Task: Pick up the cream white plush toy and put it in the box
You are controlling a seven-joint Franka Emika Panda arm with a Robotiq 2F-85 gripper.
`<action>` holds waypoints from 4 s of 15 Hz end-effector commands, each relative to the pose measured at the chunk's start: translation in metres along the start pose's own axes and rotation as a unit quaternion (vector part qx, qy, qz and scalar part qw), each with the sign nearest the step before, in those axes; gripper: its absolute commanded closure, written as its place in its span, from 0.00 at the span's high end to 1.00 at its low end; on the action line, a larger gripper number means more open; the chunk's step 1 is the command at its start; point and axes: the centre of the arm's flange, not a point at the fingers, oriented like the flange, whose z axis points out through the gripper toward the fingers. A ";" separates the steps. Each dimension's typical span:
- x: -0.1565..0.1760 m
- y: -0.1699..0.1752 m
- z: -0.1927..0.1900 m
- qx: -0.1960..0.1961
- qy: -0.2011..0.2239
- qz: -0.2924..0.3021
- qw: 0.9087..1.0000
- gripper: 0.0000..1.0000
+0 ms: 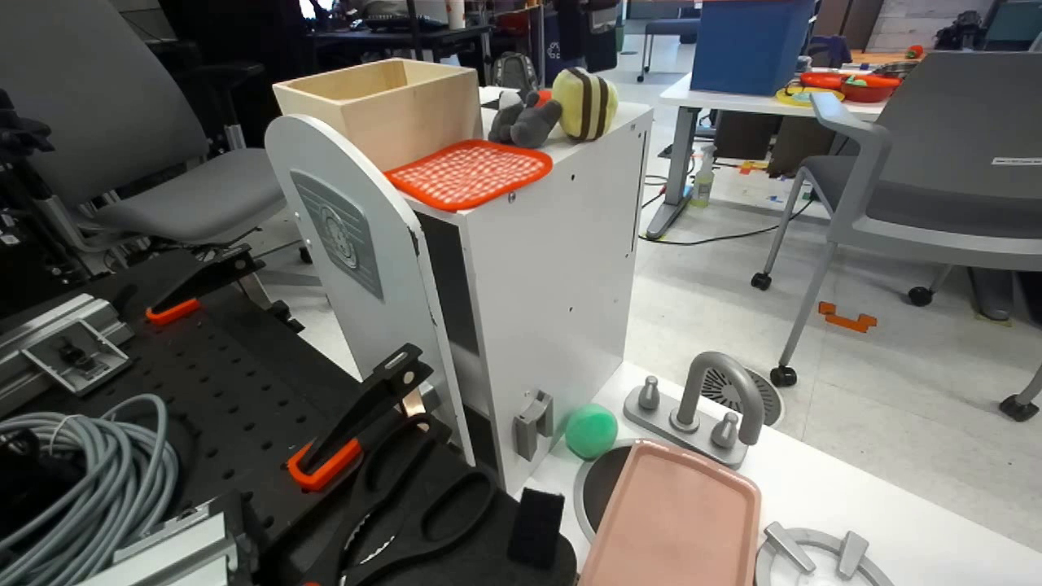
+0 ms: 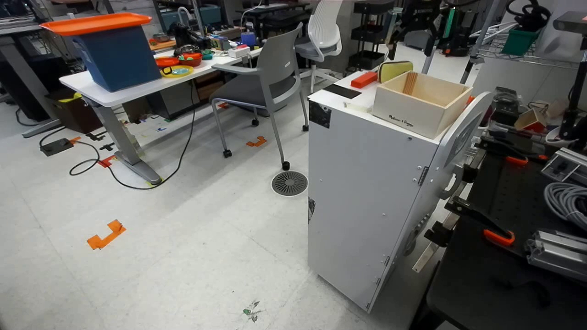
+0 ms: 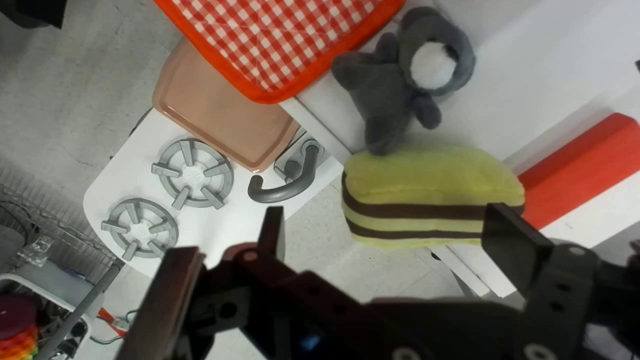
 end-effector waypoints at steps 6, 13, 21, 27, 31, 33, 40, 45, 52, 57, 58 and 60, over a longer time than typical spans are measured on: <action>0.005 -0.010 0.007 0.005 0.004 0.032 0.999 1.00; 0.006 -0.008 0.013 0.007 -0.004 0.045 0.999 0.87; 0.010 -0.004 0.013 0.010 -0.005 0.055 0.998 0.19; 0.008 -0.001 0.009 0.015 -0.005 0.060 0.998 0.00; 0.004 -0.001 0.000 0.026 -0.005 0.061 0.998 0.01; 0.002 -0.002 -0.007 0.032 -0.003 0.061 0.998 0.01; -0.027 -0.010 -0.054 0.051 0.013 0.040 0.998 0.01; -0.063 -0.009 -0.099 0.075 0.037 0.009 0.996 0.01; -0.108 -0.001 -0.144 0.108 0.049 -0.020 0.993 0.01; -0.148 0.006 -0.159 0.123 0.045 -0.055 0.990 0.01; -0.155 0.007 -0.160 0.124 0.044 -0.062 0.989 0.01; -0.164 0.010 -0.160 0.126 0.049 -0.071 0.988 0.01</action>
